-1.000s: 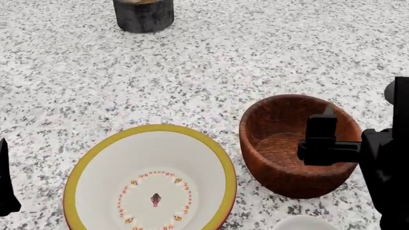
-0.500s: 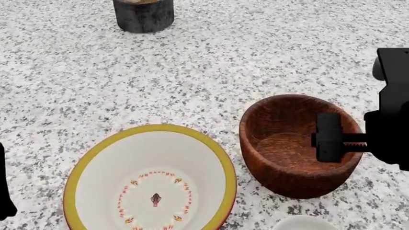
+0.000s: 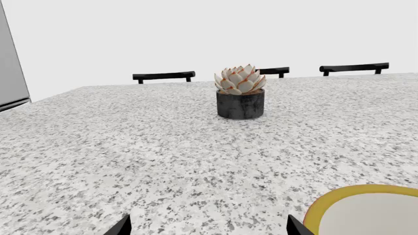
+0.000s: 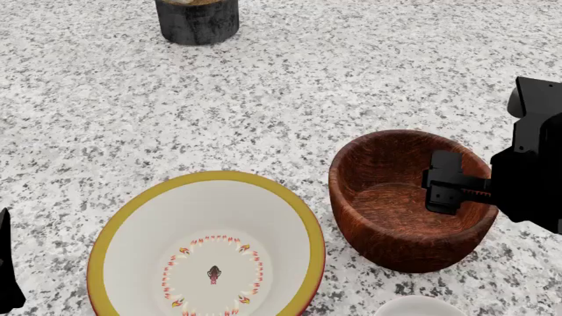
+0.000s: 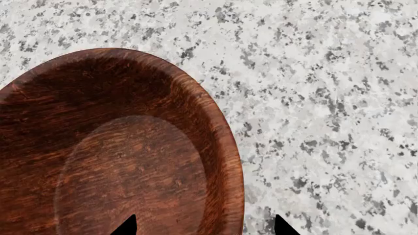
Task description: Stack the bowls from largest to smallest.
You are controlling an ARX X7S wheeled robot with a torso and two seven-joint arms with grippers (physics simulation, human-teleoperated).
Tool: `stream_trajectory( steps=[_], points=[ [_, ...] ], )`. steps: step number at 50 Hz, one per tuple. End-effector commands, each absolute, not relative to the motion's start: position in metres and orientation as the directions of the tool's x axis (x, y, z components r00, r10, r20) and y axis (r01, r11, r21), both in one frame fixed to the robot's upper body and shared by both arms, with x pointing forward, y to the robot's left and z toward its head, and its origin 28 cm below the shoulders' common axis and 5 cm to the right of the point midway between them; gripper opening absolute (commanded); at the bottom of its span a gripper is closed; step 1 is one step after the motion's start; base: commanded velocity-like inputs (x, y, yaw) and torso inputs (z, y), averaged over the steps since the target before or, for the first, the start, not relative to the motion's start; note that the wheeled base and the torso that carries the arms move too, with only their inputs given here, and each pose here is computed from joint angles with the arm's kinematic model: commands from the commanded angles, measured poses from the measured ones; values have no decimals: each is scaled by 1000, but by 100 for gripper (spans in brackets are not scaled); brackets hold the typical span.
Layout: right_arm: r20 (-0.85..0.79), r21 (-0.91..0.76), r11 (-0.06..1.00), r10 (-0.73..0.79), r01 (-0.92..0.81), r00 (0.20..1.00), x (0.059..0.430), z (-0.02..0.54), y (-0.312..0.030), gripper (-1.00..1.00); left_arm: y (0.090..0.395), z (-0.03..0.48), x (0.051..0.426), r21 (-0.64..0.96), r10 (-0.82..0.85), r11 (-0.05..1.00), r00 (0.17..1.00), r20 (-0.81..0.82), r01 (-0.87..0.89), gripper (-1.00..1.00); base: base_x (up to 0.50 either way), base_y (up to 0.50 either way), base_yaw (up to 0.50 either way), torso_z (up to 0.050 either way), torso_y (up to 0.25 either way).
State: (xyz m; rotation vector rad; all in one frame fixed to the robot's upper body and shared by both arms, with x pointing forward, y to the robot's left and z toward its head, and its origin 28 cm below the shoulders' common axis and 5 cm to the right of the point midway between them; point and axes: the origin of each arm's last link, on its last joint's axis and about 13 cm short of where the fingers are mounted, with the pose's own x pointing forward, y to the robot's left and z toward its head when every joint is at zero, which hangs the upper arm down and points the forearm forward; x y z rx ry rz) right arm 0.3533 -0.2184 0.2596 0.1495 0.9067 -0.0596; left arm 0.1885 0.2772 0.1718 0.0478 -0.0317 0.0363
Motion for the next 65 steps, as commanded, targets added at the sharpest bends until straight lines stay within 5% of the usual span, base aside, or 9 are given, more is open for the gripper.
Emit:
stream_trajectory(
  steps=[1,13,14,30,52,65],
  points=[
    [-794,125,983,16,137,608,363,243,-219,100,277,174,186,41,25,999,999,33,-26,100,0,0,0,0,0],
    [-755,135,984,25,118,655,362,247,-215,100,277,174,185,25,24,999,999,32,-25,100,0,0,0,0,0],
    [-740,145,983,33,112,671,362,251,-215,-100,278,174,186,19,27,999,999,32,-28,100,0,0,0,0,0],
    [-491,346,938,165,18,855,337,332,-209,-100,278,171,188,24,34,999,999,20,-34,100,0,0,0,0,0],
    [-532,287,890,456,-355,713,335,338,-97,-100,278,175,187,11,25,1000,999,32,-26,100,0,0,0,0,0],
    [-620,263,887,458,-381,638,337,290,-74,-100,281,176,187,4,29,1000,999,41,-29,100,0,0,0,0,0]
  ],
)
